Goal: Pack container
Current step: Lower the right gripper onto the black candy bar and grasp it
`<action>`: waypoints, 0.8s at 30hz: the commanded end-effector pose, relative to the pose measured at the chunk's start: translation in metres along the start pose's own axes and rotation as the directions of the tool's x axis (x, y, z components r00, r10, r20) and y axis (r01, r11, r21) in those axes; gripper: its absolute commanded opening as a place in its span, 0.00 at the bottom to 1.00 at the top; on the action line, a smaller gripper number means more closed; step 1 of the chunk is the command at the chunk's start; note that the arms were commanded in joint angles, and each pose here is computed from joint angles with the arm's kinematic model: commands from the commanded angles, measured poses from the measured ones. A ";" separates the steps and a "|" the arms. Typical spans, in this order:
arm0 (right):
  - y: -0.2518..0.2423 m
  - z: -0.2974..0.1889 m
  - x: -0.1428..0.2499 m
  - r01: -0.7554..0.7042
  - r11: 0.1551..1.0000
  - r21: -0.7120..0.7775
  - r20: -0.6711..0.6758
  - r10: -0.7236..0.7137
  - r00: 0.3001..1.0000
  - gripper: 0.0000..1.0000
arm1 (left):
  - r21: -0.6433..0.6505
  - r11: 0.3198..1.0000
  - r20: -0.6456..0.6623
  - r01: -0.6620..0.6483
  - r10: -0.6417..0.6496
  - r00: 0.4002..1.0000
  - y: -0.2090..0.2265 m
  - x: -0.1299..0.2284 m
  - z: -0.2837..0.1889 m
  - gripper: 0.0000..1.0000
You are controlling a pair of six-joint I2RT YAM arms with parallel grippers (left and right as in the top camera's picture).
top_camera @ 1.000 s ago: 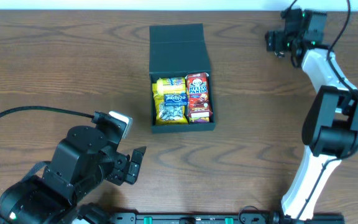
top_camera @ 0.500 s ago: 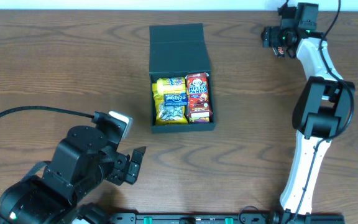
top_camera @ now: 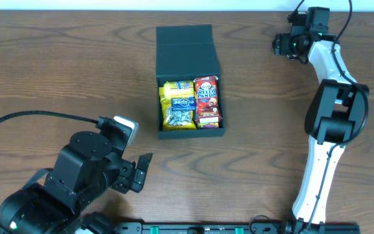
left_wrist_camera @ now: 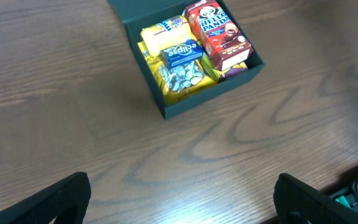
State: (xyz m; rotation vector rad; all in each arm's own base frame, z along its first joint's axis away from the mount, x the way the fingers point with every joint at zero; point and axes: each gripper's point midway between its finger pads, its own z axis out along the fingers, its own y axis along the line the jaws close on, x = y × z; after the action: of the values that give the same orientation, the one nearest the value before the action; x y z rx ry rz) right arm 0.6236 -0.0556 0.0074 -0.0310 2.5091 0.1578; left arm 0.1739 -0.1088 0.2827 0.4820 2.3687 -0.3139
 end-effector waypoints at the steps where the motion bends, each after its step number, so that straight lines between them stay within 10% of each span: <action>1: -0.016 0.002 0.001 -0.035 0.999 0.042 -0.004 0.035 0.999 0.72 | -0.002 1.000 0.014 0.006 -0.006 1.000 0.000 -0.003 -0.004 0.95; 24: -0.015 0.002 0.010 -0.040 0.998 0.041 -0.041 0.042 0.998 0.27 | -0.002 1.000 0.014 0.006 -0.006 1.000 0.000 -0.003 -0.004 0.95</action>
State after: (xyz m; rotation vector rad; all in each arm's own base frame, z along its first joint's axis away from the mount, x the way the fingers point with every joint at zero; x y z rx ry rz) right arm 0.6180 -0.0613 0.0044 0.0108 2.5448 0.1232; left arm 0.1739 -0.1088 0.2827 0.4822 2.3688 -0.3143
